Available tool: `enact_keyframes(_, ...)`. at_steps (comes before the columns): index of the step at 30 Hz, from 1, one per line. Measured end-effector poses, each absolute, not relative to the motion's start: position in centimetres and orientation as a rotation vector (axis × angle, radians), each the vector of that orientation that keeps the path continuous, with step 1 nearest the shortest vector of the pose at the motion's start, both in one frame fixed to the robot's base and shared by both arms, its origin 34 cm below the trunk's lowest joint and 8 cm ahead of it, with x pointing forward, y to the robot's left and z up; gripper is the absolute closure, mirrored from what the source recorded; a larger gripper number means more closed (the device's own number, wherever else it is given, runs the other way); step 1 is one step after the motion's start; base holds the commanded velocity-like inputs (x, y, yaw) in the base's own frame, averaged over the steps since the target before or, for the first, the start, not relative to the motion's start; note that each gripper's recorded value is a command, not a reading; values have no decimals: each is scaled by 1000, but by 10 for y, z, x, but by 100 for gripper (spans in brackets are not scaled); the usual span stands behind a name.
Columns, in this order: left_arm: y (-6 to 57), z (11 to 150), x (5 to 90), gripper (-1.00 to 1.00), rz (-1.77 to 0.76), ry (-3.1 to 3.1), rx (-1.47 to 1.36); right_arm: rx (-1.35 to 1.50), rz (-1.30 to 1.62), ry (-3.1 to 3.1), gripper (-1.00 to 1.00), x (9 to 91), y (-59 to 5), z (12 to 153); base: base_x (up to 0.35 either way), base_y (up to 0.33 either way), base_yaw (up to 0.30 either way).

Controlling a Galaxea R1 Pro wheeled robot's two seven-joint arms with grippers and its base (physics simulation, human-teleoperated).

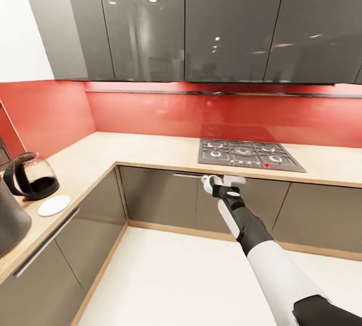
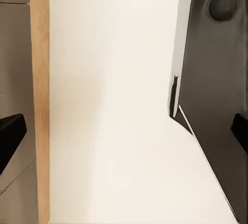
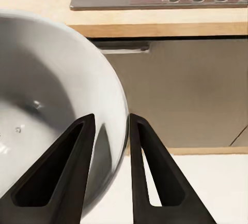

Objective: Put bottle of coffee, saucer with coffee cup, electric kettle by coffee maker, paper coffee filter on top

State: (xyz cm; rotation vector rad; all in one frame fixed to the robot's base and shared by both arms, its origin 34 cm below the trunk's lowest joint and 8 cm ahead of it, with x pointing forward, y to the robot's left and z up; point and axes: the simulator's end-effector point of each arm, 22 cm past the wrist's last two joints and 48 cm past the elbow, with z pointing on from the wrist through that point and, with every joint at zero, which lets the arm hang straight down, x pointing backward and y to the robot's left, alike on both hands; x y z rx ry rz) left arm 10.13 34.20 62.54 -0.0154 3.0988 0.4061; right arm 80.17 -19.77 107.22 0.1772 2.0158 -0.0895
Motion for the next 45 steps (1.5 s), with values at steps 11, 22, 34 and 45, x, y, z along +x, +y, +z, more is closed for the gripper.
enact_keyframes(11,335,625,101,-100,393,3100,-19,173,-98,2017,100,802,-199,1071,318,-90,60)
enact_keyframes(22,335,625,102,-100,393,3099,-24,177,-95,2016,100,802,-200,1072,289,-201,0)
enact_keyframes(34,337,625,101,-100,396,3098,-28,177,-95,2015,100,802,-200,1072,289,-187,170)
enact_keyframes(45,336,625,101,-100,394,3099,-28,176,-93,2015,100,802,-199,1072,305,-133,278)
